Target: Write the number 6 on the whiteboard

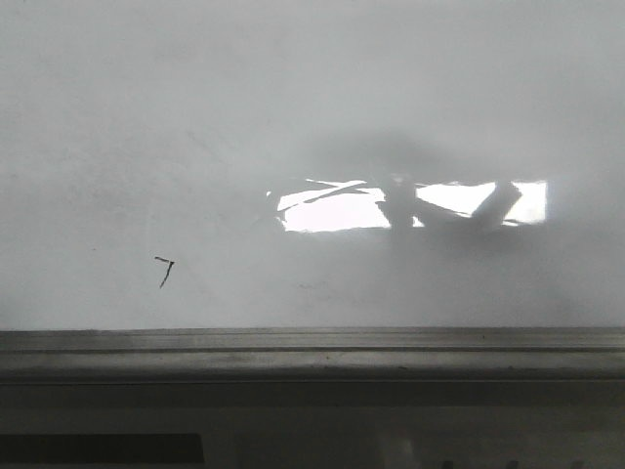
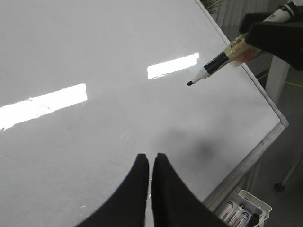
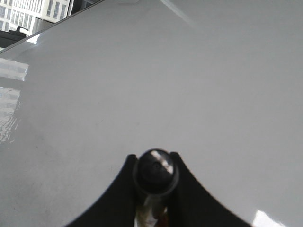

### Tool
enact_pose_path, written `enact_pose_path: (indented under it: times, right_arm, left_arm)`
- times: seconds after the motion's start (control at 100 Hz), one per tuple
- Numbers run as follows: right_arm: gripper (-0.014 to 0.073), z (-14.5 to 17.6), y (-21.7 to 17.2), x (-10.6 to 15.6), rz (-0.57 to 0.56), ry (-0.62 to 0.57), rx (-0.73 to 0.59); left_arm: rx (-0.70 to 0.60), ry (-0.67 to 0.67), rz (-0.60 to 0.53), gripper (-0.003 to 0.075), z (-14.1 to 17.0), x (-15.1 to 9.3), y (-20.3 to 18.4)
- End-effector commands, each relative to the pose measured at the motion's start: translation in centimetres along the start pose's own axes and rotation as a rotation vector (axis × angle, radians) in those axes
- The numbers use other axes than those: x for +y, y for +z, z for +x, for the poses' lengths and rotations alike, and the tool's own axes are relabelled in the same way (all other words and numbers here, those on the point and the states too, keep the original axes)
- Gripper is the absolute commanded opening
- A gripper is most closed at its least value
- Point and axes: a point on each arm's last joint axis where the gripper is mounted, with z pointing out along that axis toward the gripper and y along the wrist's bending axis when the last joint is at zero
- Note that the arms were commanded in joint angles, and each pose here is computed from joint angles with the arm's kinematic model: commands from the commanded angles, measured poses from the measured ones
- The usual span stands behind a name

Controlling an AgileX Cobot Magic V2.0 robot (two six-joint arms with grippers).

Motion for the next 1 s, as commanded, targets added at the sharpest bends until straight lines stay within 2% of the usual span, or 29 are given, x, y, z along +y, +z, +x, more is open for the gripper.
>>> enact_pose_path:
  times: [0.0, 0.38, 0.7, 0.99]
  right_arm:
    - [-0.0064, -1.4, 0.1, -0.8, 0.062, -0.013, -0.081]
    - [-0.0064, -1.0, 0.5, -0.5, 0.052, -0.019, -0.059]
    - [-0.0064, 0.5, 2.5, 0.2, 0.074, -0.046, -0.018]
    - [-0.0064, 1.1, 3.1, 0.5, 0.075, -0.111, 0.004]
  left_arm:
    - [-0.039, -0.023, -0.024, -0.0020, -1.0, 0.2, -0.1]
    - [-0.039, -0.023, -0.024, -0.0020, -1.0, 0.2, -0.1]
    - [-0.038, -0.023, -0.022, -0.0020, -1.0, 0.2, -0.1]
    - [-0.007, -0.022, 0.054, -0.0020, -0.8, -0.5, -0.1]
